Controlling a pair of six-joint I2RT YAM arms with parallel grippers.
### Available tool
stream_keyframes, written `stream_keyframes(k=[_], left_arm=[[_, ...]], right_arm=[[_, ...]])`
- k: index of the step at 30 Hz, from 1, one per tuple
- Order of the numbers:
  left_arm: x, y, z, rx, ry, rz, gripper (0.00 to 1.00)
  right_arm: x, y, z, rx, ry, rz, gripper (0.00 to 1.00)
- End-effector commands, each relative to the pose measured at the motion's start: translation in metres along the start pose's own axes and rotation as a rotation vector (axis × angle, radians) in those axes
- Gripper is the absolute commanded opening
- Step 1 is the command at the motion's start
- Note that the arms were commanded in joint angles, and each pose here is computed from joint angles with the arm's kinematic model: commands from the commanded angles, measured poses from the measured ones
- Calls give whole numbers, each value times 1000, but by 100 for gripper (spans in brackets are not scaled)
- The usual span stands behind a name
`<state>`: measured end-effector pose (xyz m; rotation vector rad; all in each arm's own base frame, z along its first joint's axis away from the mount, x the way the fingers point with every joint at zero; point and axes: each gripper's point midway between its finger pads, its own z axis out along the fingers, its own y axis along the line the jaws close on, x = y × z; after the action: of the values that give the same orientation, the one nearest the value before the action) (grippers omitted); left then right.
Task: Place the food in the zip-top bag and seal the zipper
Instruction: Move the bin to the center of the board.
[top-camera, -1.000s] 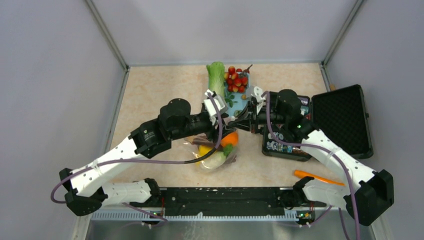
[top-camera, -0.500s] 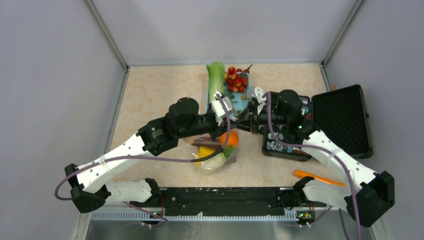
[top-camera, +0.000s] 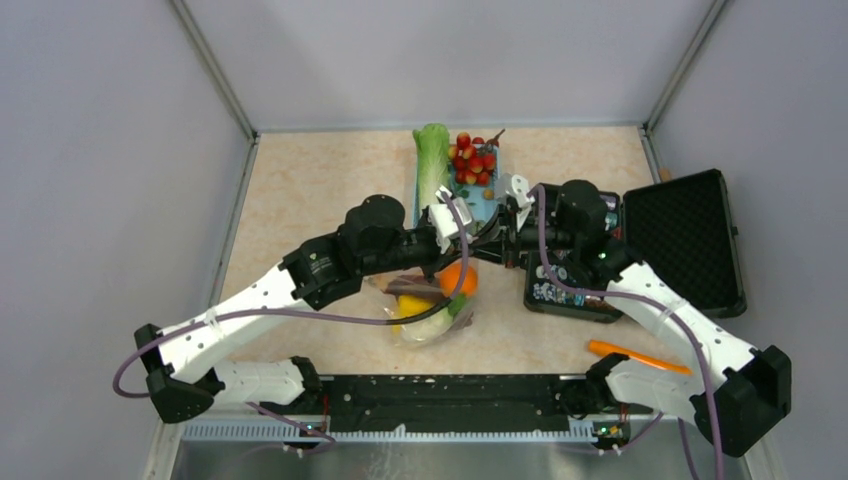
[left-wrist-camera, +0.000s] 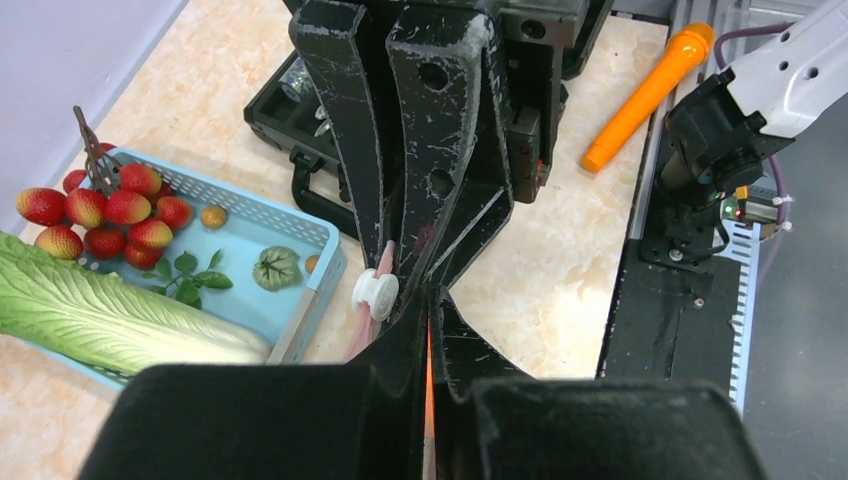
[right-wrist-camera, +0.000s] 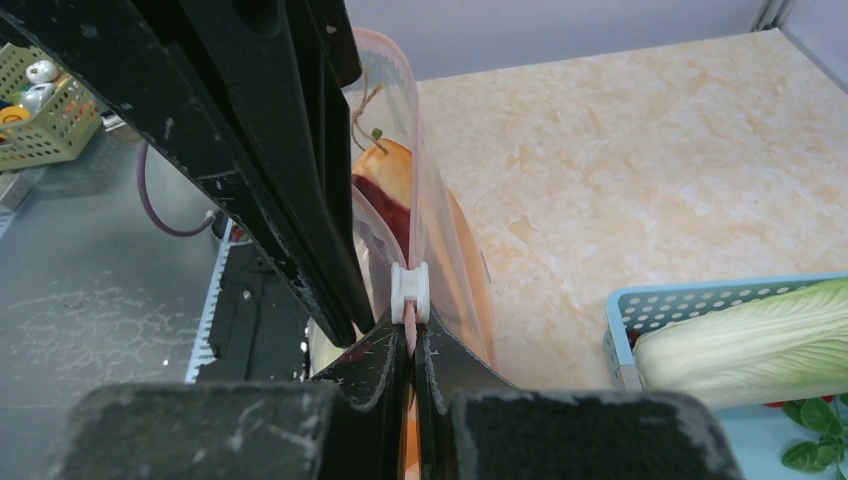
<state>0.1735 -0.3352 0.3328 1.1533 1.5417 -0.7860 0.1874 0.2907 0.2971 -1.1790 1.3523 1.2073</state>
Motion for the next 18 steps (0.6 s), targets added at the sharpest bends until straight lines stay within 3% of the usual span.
stream_keyframes(k=[1, 7, 8, 12, 15, 18], left_arm=[[-16, -1, 2, 16, -61, 43, 0], [-15, 0, -5, 0, -84, 67, 0], [-15, 1, -6, -6, -87, 66, 9], [-19, 9, -13, -60, -114, 57, 71], [-21, 14, -20, -92, -128, 85, 80], [-20, 13, -22, -81, -132, 147, 83]], right_arm=[[-19, 10, -4, -22, -37, -72, 0], [-12, 7, -3, -11, -20, -56, 0], [-12, 7, -3, -12, -21, -58, 0], [-13, 9, -3, -19, -23, -61, 0], [-14, 11, -3, -30, -23, -59, 0], [-13, 16, -2, -49, -20, -62, 0]])
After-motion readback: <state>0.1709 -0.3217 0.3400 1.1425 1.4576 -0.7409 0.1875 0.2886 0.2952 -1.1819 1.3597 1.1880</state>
